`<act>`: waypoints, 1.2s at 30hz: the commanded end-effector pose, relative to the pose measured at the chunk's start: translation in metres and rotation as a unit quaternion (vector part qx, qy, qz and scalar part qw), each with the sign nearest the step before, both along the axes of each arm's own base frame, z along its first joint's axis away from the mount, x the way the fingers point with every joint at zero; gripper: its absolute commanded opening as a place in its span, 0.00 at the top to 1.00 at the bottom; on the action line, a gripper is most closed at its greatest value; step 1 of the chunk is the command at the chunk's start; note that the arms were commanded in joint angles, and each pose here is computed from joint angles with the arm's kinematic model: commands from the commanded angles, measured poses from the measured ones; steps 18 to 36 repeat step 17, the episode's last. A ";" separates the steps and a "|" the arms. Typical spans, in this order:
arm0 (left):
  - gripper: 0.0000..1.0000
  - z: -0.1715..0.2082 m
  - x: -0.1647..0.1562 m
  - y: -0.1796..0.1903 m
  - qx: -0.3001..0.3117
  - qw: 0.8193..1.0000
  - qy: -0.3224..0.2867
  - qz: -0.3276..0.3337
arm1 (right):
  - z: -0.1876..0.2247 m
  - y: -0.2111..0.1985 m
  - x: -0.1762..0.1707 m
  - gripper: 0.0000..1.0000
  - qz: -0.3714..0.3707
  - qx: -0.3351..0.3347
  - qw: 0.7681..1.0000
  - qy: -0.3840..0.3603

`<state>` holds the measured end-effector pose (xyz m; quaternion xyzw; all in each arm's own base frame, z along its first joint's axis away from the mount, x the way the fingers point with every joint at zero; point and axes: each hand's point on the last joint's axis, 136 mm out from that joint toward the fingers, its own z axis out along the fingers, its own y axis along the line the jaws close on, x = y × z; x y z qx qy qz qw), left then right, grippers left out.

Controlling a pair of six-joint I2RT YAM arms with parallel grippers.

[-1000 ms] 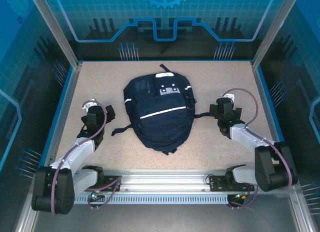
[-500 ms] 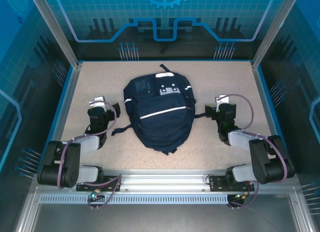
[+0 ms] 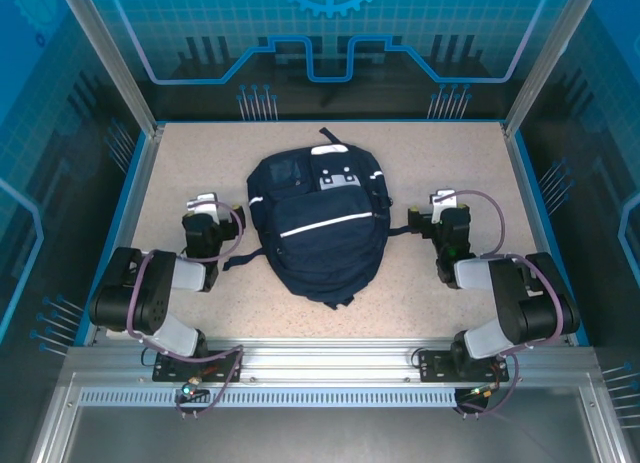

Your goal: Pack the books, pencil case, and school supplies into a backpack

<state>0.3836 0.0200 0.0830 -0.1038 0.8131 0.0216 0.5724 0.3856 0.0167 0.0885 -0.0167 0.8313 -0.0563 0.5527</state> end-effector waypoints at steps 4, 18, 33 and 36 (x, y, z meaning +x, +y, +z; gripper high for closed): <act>0.01 0.014 0.011 -0.005 0.012 1.000 -0.018 -0.021 | 0.009 -0.008 0.008 0.00 -0.011 0.008 1.000 -0.013; 0.01 0.014 0.010 -0.002 0.024 1.000 -0.018 -0.005 | 0.008 -0.008 0.008 0.00 -0.011 0.008 1.000 -0.013; 0.01 0.014 0.010 -0.002 0.024 1.000 -0.018 -0.005 | 0.008 -0.008 0.008 0.00 -0.011 0.008 1.000 -0.013; 0.01 0.014 0.010 -0.002 0.024 1.000 -0.018 -0.005 | 0.008 -0.008 0.008 0.00 -0.011 0.008 1.000 -0.013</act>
